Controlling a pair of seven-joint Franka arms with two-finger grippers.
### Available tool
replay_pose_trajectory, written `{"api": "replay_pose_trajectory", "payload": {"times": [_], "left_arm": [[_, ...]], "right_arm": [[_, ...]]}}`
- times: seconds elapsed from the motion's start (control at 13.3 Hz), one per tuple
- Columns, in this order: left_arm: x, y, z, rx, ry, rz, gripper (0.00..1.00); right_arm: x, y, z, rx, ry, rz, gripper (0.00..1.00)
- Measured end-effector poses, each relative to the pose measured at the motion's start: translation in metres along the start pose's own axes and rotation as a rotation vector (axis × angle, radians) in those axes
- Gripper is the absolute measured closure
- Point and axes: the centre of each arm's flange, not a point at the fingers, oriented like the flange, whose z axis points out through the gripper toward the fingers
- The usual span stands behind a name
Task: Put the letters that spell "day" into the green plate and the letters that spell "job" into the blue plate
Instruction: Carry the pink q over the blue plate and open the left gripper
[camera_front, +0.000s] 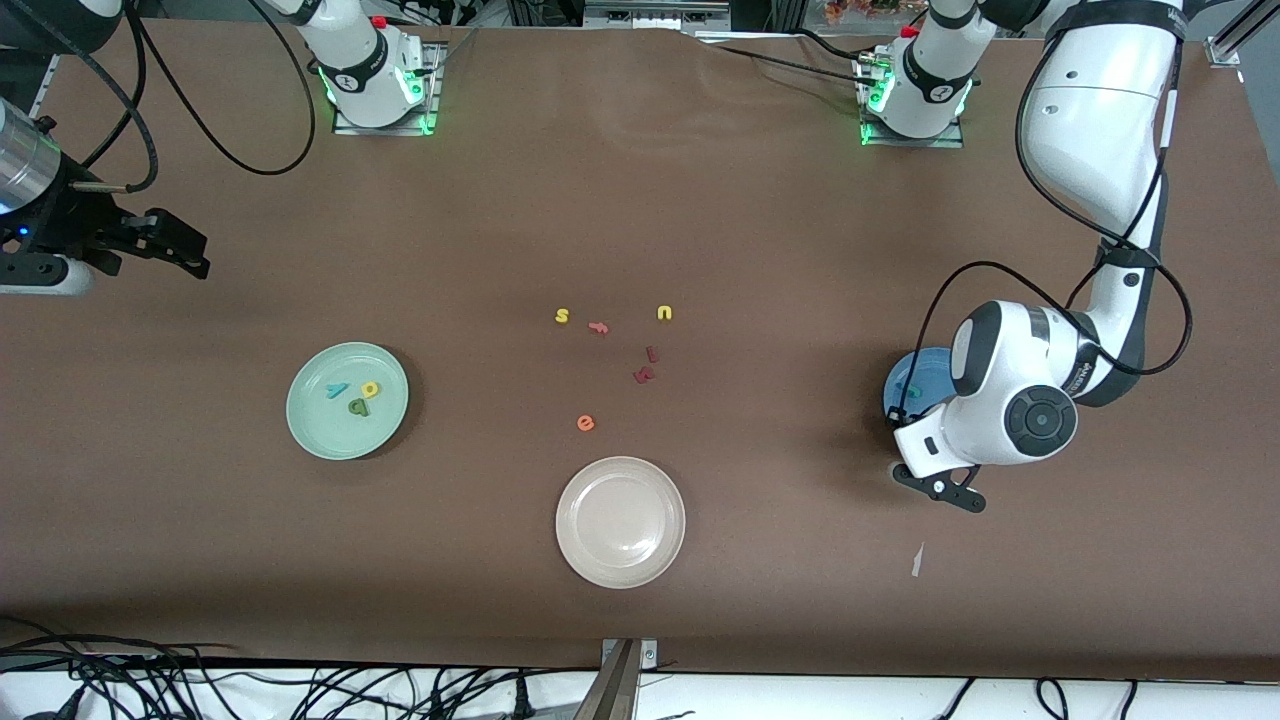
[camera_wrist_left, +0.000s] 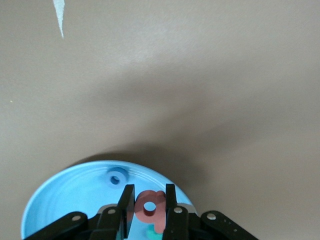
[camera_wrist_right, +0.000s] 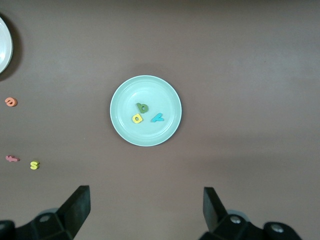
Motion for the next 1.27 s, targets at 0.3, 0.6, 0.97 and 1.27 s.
{"api": "replay_pose_trajectory", "payload": {"times": [0.3, 0.6, 0.97, 1.27], "left_arm": [[-0.010, 0.001, 0.006, 0.011, 0.010, 0.035, 0.44], [-0.010, 0.005, -0.050, 0.001, -0.029, 0.038, 0.02], [-0.016, 0.000, -0.123, 0.008, -0.014, -0.068, 0.00], [-0.049, 0.002, -0.190, 0.006, -0.040, -0.174, 0.00]], "right_arm": [[0.000, 0.001, 0.000, 0.000, 0.000, 0.002, 0.00], [0.000, 0.002, 0.000, 0.000, 0.000, 0.004, 0.00], [0.000, 0.002, 0.000, 0.000, 0.000, 0.004, 0.00], [0.001, 0.002, 0.000, 0.000, 0.000, 0.004, 0.00]]}}
